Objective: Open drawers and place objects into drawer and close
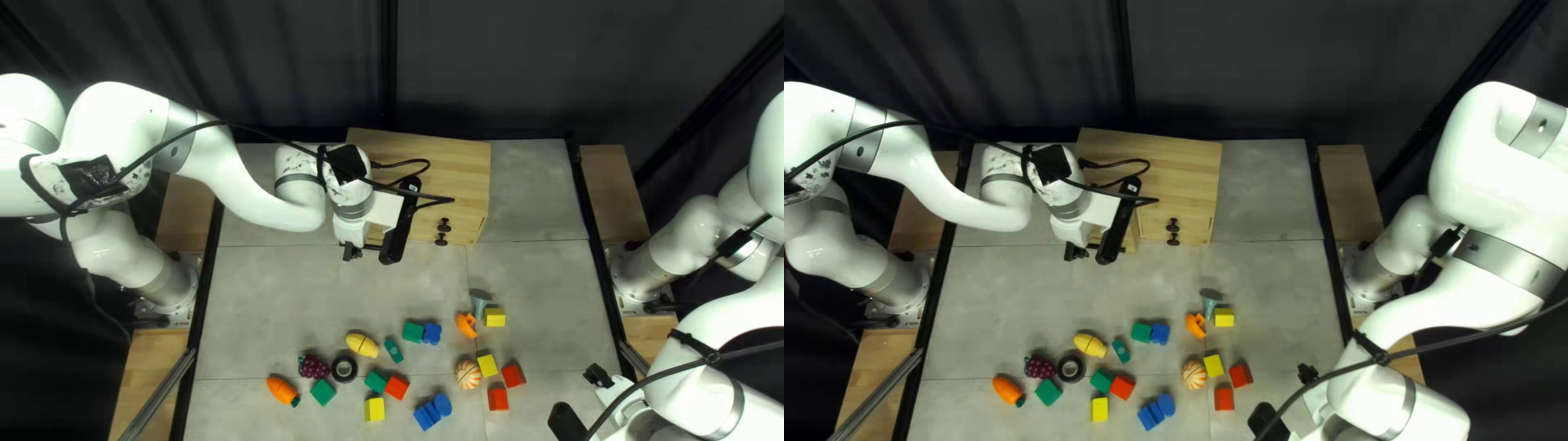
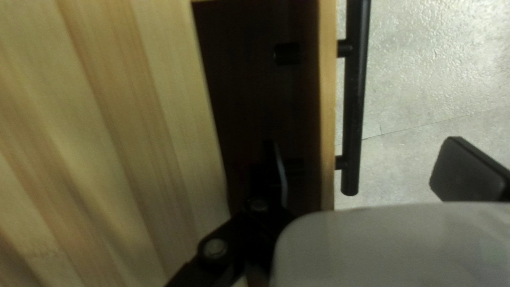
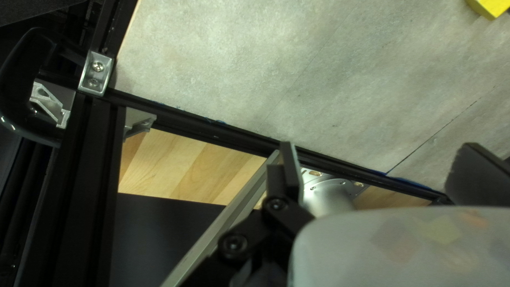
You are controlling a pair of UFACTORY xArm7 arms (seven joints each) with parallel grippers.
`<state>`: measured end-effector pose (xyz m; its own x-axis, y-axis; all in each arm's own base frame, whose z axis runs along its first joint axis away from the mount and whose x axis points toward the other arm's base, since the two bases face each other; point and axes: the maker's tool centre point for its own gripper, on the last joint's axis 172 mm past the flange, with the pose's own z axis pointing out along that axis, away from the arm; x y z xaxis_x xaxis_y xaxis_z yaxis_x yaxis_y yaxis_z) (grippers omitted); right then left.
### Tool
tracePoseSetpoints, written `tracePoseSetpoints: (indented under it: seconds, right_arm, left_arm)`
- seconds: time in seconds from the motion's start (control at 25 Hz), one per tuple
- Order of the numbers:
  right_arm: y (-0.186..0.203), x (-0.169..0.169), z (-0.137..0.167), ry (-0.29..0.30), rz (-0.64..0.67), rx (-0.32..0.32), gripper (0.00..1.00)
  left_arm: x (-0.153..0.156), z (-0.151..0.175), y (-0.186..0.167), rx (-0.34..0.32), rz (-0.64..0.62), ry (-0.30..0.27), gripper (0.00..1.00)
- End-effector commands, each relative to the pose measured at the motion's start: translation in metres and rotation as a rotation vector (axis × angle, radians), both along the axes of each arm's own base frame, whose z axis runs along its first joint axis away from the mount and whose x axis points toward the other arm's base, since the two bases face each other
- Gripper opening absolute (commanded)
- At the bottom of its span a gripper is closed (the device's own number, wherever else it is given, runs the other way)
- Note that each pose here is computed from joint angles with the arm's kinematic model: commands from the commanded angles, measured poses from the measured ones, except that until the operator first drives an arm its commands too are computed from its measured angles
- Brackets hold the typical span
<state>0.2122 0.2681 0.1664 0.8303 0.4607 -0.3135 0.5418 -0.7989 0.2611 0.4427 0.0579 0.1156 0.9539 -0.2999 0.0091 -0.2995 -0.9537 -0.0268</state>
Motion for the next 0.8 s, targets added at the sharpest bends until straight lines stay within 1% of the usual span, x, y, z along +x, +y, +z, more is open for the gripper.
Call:
tracePoseSetpoints:
  seconds: [0.04, 0.4, 0.8]
  right_arm:
    - [0.0, 0.0, 0.0, 0.0, 0.0, 0.0, 1.0]
    - [0.0, 0.0, 0.0, 0.0, 0.0, 0.0, 1.0]
    - [0.0, 0.0, 0.0, 0.0, 0.0, 0.0, 1.0]
  left_arm:
    - [-0.001, 0.0, -0.001, -0.012, -0.008, 0.007, 1.0]
    - [-0.005, 0.001, -0.012, -0.027, -0.021, 0.02, 1.0]
    - [-0.009, 0.0, -0.025, -0.025, -0.014, 0.022, 1.0]
